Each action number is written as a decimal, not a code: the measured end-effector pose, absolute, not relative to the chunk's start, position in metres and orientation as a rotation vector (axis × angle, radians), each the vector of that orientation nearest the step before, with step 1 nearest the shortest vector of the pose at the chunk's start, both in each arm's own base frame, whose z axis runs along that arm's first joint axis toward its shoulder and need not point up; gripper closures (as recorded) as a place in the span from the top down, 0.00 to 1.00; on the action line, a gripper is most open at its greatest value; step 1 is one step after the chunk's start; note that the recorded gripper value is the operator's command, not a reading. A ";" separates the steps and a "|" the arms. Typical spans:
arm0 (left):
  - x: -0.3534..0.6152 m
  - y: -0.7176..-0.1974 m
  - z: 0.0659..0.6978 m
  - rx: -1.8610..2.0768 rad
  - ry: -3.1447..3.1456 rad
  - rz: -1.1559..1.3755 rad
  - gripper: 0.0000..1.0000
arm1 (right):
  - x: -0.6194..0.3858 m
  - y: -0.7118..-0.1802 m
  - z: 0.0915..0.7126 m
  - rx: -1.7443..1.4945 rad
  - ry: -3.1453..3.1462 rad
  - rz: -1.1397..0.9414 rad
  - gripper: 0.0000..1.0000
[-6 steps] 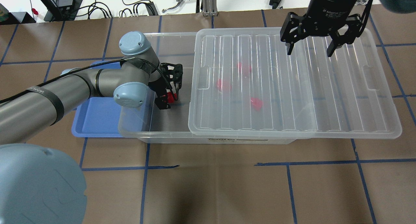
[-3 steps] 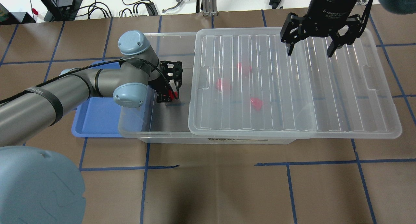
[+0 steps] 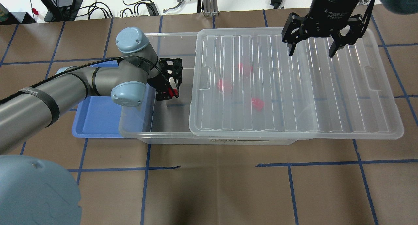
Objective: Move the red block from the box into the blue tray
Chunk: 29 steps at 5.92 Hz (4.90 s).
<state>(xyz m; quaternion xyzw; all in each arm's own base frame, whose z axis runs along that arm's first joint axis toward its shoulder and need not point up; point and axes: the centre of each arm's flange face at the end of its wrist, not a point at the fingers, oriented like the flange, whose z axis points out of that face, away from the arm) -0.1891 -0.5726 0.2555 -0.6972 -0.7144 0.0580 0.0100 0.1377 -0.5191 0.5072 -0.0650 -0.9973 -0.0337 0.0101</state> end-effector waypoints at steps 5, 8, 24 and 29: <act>-0.178 -0.536 0.411 -2.136 -2.249 0.150 0.03 | 0.138 -0.519 0.507 -0.202 -3.113 -0.109 1.00; -0.122 -0.545 0.411 -2.090 -2.333 0.060 0.03 | 0.124 -0.522 0.508 -0.185 -3.114 -0.102 1.00; 0.019 -0.555 0.195 -2.203 -2.240 -0.004 0.06 | -0.185 -0.492 0.351 -0.167 -3.048 -0.179 1.00; 0.019 -0.556 0.191 -2.197 -2.237 -0.007 0.98 | -0.171 -0.494 0.354 -0.157 -3.091 -0.148 1.00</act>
